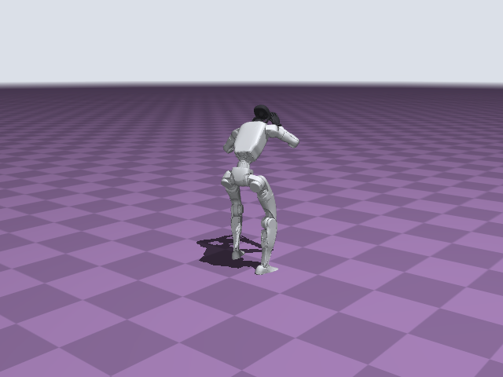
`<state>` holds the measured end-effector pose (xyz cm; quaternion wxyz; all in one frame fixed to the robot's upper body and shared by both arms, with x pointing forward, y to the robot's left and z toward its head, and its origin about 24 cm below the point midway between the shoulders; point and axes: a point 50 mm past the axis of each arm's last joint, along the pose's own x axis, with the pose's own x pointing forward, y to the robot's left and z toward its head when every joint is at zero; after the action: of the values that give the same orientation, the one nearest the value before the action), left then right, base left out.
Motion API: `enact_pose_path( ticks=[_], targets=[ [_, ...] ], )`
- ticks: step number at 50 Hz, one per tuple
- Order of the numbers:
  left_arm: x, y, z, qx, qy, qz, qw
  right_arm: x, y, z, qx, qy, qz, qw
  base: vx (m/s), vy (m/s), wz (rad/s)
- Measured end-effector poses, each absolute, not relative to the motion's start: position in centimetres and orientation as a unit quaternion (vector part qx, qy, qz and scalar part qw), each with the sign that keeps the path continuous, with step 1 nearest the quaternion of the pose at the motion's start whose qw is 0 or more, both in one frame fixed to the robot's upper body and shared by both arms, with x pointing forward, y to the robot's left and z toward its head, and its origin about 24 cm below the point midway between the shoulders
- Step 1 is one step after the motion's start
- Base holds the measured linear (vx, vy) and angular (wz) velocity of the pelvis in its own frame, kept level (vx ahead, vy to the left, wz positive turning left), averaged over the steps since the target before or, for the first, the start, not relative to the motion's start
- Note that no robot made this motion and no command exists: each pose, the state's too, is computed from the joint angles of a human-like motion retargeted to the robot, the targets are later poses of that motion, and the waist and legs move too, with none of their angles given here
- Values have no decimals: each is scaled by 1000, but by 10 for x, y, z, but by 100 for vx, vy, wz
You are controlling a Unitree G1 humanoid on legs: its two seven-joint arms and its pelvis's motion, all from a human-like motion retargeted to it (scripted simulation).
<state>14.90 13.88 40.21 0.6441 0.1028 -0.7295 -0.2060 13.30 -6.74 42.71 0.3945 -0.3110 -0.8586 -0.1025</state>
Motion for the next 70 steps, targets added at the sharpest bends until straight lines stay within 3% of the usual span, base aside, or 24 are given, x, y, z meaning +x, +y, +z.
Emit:
enact_pose_path(
  ticks=[30,40,50,65,67,68,70],
  targets=[
    [160,119,402,99,-742,-212,629,148,-76,420,-337,-830,-109,430,66,2,124],
    [149,129,415,93,-762,-184,613,132,-61,435,-323,-856,-90,394,63,-18,25],
    [159,138,407,60,-742,-168,646,139,-71,425,-281,-857,-127,413,74,-11,-27],
    [163,111,410,63,-733,-238,635,146,-74,424,-326,-828,-113,442,72,12,105],
    [162,111,410,69,-739,-231,629,142,-80,429,-339,-832,-163,408,72,5,157],
    [164,110,409,79,-740,-225,629,147,-86,436,-389,-810,-242,364,74,2,177],
    [166,110,407,73,-740,-223,631,143,-75,423,-336,-838,-140,407,75,-8,178]
  ],
)
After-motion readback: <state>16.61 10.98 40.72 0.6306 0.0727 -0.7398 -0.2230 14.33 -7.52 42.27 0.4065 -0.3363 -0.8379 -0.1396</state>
